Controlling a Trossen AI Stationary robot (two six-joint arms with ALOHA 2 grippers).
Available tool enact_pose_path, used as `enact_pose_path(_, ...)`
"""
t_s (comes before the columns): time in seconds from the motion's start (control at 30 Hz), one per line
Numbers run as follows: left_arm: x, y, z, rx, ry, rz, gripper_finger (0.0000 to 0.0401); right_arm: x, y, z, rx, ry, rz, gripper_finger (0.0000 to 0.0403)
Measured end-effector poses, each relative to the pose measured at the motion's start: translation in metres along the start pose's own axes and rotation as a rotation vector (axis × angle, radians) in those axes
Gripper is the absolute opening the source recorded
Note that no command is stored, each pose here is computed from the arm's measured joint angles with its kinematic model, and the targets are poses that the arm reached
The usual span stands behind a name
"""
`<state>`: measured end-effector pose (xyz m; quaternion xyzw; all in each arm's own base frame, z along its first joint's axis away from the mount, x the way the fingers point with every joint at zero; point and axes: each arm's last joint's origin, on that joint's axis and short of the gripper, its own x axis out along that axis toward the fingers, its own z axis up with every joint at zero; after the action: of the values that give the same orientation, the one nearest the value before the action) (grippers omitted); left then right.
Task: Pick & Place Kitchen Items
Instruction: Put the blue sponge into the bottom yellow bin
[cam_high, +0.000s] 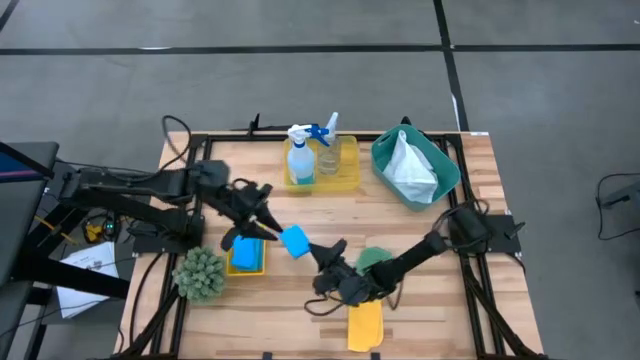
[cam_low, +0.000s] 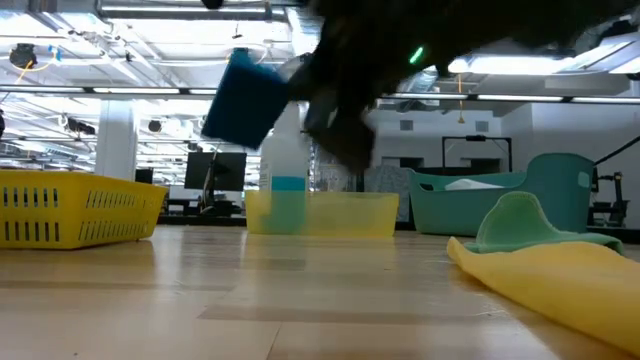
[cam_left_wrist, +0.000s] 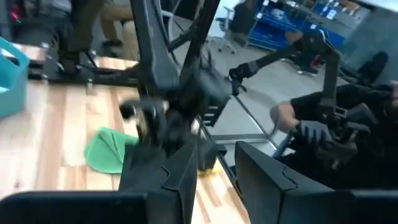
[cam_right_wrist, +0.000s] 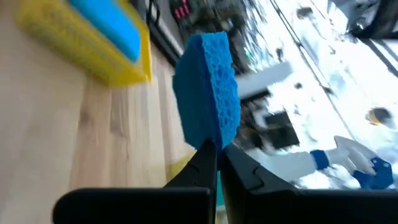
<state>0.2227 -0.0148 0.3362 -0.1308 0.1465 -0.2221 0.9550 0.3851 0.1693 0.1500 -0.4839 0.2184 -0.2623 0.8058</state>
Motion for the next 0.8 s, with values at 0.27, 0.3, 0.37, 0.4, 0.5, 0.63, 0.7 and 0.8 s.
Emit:
enact_pose_path(0.27,-0.029,-0.06,0.005,0.144,-0.154,0.048,0.0104,0.04,0.029,0.031,-0.028,0.153,-0.138,0.0)
enact_pose_path(0.3,-0.032,-0.068,0.003,0.159,-0.162,0.049,0.0104,0.043,0.029,0.035,-0.024,0.154,-0.142,0.0)
enact_pose_path(0.37,-0.037,-0.082,0.002,0.191,-0.191,0.046,0.0104,0.045,0.028,0.046,0.008,0.14,-0.148,0.0)
enact_pose_path(0.4,-0.039,-0.089,0.0,0.207,-0.192,0.047,0.0104,0.045,0.028,0.053,0.028,0.126,-0.149,0.0)
enact_pose_path(0.5,-0.043,-0.106,-0.007,0.244,-0.185,0.034,0.0104,0.044,0.036,0.072,0.024,0.102,-0.144,0.0)
enact_pose_path(0.63,-0.043,-0.124,-0.017,0.279,-0.147,0.018,0.0104,0.046,0.051,0.095,0.001,0.103,-0.146,0.0)
enact_pose_path(0.7,-0.043,-0.132,-0.023,0.294,-0.121,0.016,0.0104,0.051,0.056,0.103,0.002,0.125,-0.159,0.0)
enact_pose_path(0.8,-0.041,-0.144,-0.03,0.312,-0.102,-0.006,0.0104,0.059,0.067,0.11,-0.008,0.155,-0.169,0.0)
